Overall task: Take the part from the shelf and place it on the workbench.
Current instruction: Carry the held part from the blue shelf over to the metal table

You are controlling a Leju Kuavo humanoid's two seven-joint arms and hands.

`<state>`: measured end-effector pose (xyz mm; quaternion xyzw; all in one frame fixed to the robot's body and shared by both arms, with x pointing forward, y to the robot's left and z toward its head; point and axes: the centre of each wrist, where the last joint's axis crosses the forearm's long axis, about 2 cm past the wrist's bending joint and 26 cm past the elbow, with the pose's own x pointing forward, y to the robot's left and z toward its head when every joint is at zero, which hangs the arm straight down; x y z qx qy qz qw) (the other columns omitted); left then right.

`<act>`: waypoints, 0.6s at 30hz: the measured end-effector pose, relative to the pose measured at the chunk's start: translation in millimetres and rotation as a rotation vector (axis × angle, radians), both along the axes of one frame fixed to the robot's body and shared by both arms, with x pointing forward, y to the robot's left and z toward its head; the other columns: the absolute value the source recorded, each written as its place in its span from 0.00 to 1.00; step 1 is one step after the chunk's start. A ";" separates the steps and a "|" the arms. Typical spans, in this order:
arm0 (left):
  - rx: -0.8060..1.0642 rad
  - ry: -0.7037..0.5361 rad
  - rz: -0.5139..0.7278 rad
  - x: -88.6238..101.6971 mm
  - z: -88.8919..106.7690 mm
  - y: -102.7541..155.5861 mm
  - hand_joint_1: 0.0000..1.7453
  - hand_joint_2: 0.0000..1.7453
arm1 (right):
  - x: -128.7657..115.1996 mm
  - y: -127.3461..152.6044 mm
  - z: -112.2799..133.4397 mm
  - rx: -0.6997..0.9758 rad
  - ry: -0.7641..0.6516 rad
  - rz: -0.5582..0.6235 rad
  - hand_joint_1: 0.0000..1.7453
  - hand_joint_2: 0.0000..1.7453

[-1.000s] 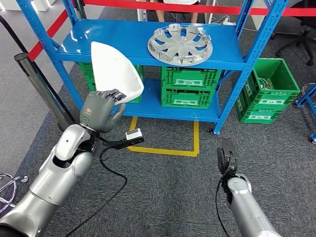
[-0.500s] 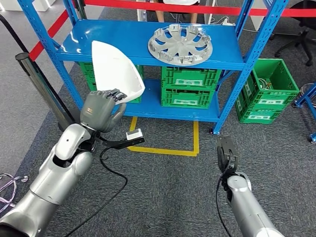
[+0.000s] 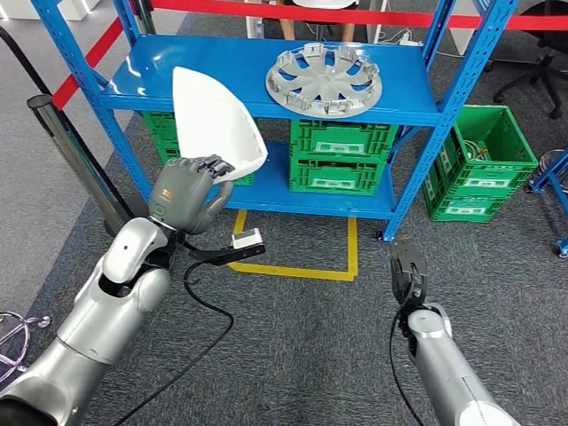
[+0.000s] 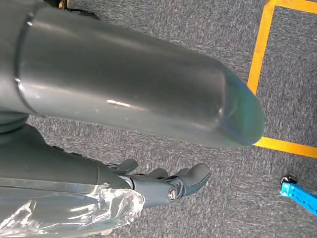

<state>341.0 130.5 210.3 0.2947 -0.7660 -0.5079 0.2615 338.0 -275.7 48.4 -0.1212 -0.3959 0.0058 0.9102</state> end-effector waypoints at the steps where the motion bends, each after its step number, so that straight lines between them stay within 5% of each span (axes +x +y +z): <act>1: 0.000 0.000 0.000 0.0 0.0 -0.1 0.89 1.00 | -0.1 0.0 -0.3 0.000 0.001 0.000 0.00 0.00; 18: -0.004 0.005 -0.017 -1.6 3.0 -7.7 0.89 1.00 | -0.9 1.3 -1.5 -0.138 -0.053 0.008 0.00 0.00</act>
